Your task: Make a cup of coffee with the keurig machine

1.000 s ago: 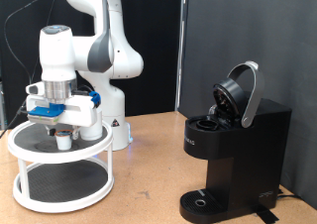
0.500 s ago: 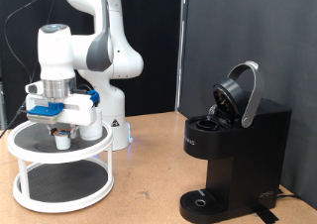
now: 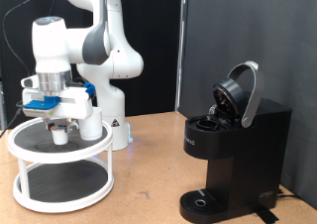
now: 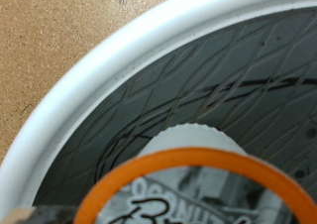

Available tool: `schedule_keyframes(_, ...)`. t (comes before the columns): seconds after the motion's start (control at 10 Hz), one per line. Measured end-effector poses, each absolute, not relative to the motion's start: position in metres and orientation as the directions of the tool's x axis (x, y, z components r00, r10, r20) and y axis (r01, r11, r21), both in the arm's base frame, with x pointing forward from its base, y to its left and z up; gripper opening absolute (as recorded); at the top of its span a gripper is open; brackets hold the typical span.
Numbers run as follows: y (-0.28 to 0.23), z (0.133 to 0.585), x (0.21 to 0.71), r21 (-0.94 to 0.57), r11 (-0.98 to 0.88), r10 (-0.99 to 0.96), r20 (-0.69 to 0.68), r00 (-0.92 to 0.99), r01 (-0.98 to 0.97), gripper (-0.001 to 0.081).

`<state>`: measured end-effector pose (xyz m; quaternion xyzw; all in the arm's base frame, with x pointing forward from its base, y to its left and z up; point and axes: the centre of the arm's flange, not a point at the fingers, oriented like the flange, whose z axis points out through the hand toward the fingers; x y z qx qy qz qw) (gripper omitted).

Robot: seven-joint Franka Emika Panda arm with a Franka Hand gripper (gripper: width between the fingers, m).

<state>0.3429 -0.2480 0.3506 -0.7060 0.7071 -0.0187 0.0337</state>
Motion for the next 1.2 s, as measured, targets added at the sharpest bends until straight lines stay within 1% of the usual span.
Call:
schedule_keyframes(0.3, -0.251, 0.357, 0.341, -0.066, 0.003, -1.0, -0.022, -0.001, -0.998, 0.0466)
schedule_keyframes(0.7, -0.247, 0.364, 0.344, -0.09, 0.04, -0.994, -0.101, -0.031, -0.995, 0.0466)
schedule_keyframes(1.2, -0.248, 0.404, 0.355, -0.148, 0.113, -0.974, -0.21, -0.08, -0.983, 0.0466)
